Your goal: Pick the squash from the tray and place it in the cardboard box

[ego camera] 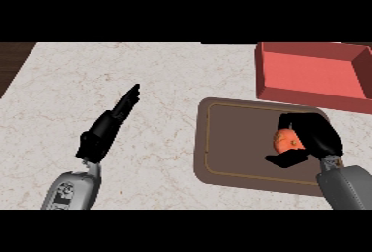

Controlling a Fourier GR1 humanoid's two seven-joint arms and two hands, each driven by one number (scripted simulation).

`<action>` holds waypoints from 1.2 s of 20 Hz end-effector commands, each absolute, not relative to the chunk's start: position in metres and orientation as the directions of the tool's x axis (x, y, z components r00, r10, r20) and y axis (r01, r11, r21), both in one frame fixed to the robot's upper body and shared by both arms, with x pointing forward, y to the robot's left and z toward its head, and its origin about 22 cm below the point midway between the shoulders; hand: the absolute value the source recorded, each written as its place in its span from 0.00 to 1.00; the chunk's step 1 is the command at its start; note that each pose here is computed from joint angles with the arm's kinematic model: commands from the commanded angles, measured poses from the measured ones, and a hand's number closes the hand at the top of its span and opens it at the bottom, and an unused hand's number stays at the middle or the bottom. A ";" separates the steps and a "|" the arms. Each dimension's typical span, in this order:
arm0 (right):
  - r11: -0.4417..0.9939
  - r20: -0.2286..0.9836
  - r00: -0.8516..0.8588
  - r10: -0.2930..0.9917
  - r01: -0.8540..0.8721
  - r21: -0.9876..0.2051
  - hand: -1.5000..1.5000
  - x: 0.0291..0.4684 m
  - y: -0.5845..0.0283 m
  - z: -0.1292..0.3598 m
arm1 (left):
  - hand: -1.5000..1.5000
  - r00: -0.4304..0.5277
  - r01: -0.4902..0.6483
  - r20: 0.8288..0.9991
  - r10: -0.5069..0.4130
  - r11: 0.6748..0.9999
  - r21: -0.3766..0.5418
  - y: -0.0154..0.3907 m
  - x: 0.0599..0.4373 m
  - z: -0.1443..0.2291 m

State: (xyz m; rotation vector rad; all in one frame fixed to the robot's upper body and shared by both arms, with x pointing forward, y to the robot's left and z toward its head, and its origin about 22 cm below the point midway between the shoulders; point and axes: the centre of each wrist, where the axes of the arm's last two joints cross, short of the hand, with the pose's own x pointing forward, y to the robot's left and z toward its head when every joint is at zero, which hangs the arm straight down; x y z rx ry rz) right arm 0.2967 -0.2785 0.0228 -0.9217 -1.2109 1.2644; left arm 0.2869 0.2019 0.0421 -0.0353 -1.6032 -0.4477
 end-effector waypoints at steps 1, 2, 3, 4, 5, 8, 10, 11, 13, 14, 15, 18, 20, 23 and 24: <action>0.079 0.082 -0.104 0.991 -0.032 -0.996 1.00 0.318 -0.288 0.054 | 0.50 -0.087 0.312 0.965 -0.247 0.913 0.262 0.194 0.290 0.041; 0.077 0.077 -0.113 0.991 0.000 -0.997 1.00 0.296 -0.285 0.051 | 0.50 -0.082 0.299 0.963 -0.255 0.916 0.268 0.218 0.283 0.045; 0.073 0.070 -0.105 0.992 0.029 -0.997 1.00 0.298 -0.293 0.062 | 0.50 -0.089 0.287 0.965 -0.249 0.921 0.264 0.202 0.278 0.040; 0.083 0.078 -0.116 0.990 0.044 -0.996 1.00 0.292 -0.290 0.068 | 0.50 -0.096 0.294 0.968 -0.231 0.923 0.250 0.211 0.275 0.040; 0.093 0.084 -0.127 0.988 0.066 -0.993 1.00 0.295 -0.285 0.099 | 0.50 -0.083 0.292 0.965 -0.248 0.920 0.261 0.199 0.285 0.039; 0.144 0.128 -0.166 0.978 0.091 -0.985 1.00 0.263 -0.290 0.110 | 0.50 -0.086 0.277 0.964 -0.251 0.923 0.265 0.218 0.287 0.042; 0.164 0.143 -0.177 0.974 0.112 -0.980 1.00 0.253 -0.292 0.129 | 0.50 -0.094 0.284 0.959 -0.266 0.916 0.282 0.216 0.285 0.051; 0.180 0.148 -0.218 0.965 0.138 -0.974 1.00 0.257 -0.290 0.161 | 0.50 -0.099 0.285 0.961 -0.257 0.918 0.275 0.211 0.265 0.029; 0.263 0.225 -0.244 0.943 0.135 -0.955 1.00 0.225 -0.281 0.153 | 0.50 -0.066 0.272 0.965 -0.253 0.926 0.261 0.222 0.284 0.048; 0.280 0.229 -0.274 0.934 0.165 -0.946 1.00 0.231 -0.282 0.183 | 0.50 -0.096 0.280 0.964 -0.249 0.922 0.266 0.212 0.279 0.043; 0.304 0.247 -0.262 0.933 0.204 -0.931 1.00 0.228 -0.290 0.194 | 0.50 -0.071 0.285 0.964 -0.258 0.921 0.267 0.212 0.275 0.035; 0.319 0.267 -0.207 0.941 0.277 -0.906 1.00 0.214 -0.294 0.205 | 0.50 -0.087 0.283 0.969 -0.231 0.927 0.247 0.196 0.262 0.036; 0.366 0.325 -0.184 0.928 0.279 -0.888 1.00 0.214 -0.293 0.228 | 0.50 -0.089 0.281 0.966 -0.243 0.924 0.258 0.217 0.299 0.055; 0.399 0.379 -0.123 0.917 0.293 -0.869 1.00 0.228 -0.307 0.223 | 0.50 -0.092 0.300 0.966 -0.243 0.918 0.260 0.226 0.282 0.048; 0.374 0.356 -0.115 0.927 0.320 -0.870 1.00 0.206 -0.306 0.244 | 0.50 -0.090 0.289 0.965 -0.245 0.921 0.261 0.205 0.274 0.025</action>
